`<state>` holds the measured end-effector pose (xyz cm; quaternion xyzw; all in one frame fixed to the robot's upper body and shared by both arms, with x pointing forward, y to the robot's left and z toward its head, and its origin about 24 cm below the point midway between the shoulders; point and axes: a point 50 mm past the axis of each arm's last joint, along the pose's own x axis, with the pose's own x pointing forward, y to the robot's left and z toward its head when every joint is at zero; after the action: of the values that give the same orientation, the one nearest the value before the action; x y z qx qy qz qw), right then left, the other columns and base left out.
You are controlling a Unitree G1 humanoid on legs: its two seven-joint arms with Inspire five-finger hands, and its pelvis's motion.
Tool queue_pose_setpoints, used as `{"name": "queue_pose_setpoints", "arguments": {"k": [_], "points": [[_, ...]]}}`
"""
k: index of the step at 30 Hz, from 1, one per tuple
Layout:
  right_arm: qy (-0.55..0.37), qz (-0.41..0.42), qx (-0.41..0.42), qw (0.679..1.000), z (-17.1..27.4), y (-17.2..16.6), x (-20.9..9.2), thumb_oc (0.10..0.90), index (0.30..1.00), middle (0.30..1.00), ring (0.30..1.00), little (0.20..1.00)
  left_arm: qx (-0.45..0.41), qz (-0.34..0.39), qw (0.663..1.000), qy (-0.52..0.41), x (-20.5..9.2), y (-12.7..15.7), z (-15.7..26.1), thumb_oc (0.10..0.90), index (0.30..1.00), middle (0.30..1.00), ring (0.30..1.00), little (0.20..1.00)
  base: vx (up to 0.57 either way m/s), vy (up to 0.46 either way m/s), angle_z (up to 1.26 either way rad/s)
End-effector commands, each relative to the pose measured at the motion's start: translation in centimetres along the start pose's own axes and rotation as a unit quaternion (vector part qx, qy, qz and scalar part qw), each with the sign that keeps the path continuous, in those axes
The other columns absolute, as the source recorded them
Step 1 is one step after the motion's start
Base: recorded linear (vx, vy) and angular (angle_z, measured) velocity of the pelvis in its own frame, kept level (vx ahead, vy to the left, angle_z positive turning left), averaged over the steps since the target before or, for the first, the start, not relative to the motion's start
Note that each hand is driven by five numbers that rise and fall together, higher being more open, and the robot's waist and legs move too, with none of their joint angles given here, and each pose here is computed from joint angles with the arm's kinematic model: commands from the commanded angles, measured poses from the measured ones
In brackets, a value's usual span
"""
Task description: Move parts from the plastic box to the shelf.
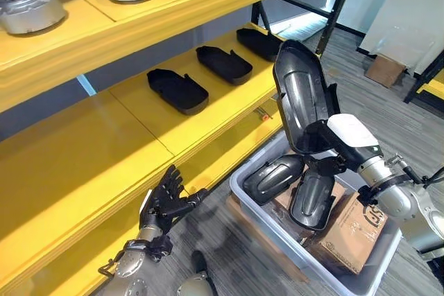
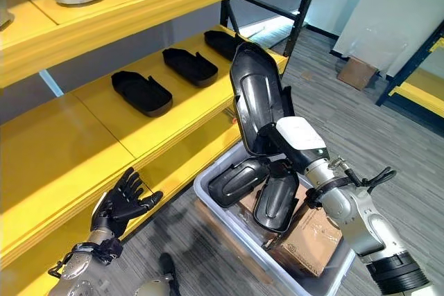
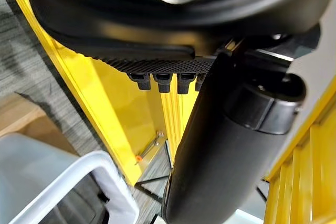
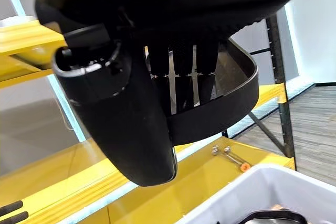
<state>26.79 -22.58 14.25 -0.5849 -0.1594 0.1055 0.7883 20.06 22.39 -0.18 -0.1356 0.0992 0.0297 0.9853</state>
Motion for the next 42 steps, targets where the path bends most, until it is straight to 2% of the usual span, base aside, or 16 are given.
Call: {"name": "queue_pose_setpoints", "arguments": {"k": [1, 14, 21, 23, 31, 42], "points": [[-0.064, -0.17, -0.036, 0.983, 2.0, -7.5, 1.6, 0.4, 0.3, 0.3, 0.3, 0.3, 0.023, -0.043, 0.993, -0.111, 1.0, -1.3, 4.3, 0.9, 1.0, 1.0, 1.0, 1.0, 0.11, 0.144, 0.12], [-0.094, -0.175, -0.023, 0.98, 3.6, -7.2, 3.1, 0.4, 0.3, 0.3, 0.3, 0.3, 0.031, -0.038, 0.99, -0.132, 0.9, -1.0, 5.5, 0.9, 1.0, 1.0, 1.0, 1.0, 0.1, 0.162, 0.06], [-0.077, -0.159, -0.023, 0.984, 3.1, -6.0, 2.9, 0.4, 0.3, 0.3, 0.3, 0.3, 0.059, -0.042, 0.989, -0.131, 1.2, -1.2, 5.5, 0.9, 1.0, 1.0, 1.0, 1.0, 0.14, 0.291, 0.48], [-0.059, -0.151, -0.011, 0.987, 2.3, -5.4, 2.1, 0.4, 0.3, 0.3, 0.3, 0.3, 0.061, -0.044, 0.989, -0.124, 1.5, -1.4, 5.2, 0.9, 1.0, 1.0, 1.0, 1.0, 0.17, 0.174, 0.23], [-0.044, -0.154, 0.009, 0.987, 1.6, -4.9, 0.8, 0.4, 0.3, 0.3, 0.3, 0.3, 0.056, -0.059, 0.99, -0.119, 1.6, -2.0, 4.6, 0.9, 1.0, 1.0, 1.0, 1.0, 0.07, -0.073, 0.72], [-0.041, -0.142, 0.021, 0.989, 1.4, -4.6, 0.0, 0.4, 0.3, 0.3, 0.3, 0.3, 0.027, -0.056, 0.993, -0.102, 0.9, -2.3, 3.2, 0.9, 1.0, 1.0, 1.0, 1.0, 0.06, -0.106, 0.2]]}}
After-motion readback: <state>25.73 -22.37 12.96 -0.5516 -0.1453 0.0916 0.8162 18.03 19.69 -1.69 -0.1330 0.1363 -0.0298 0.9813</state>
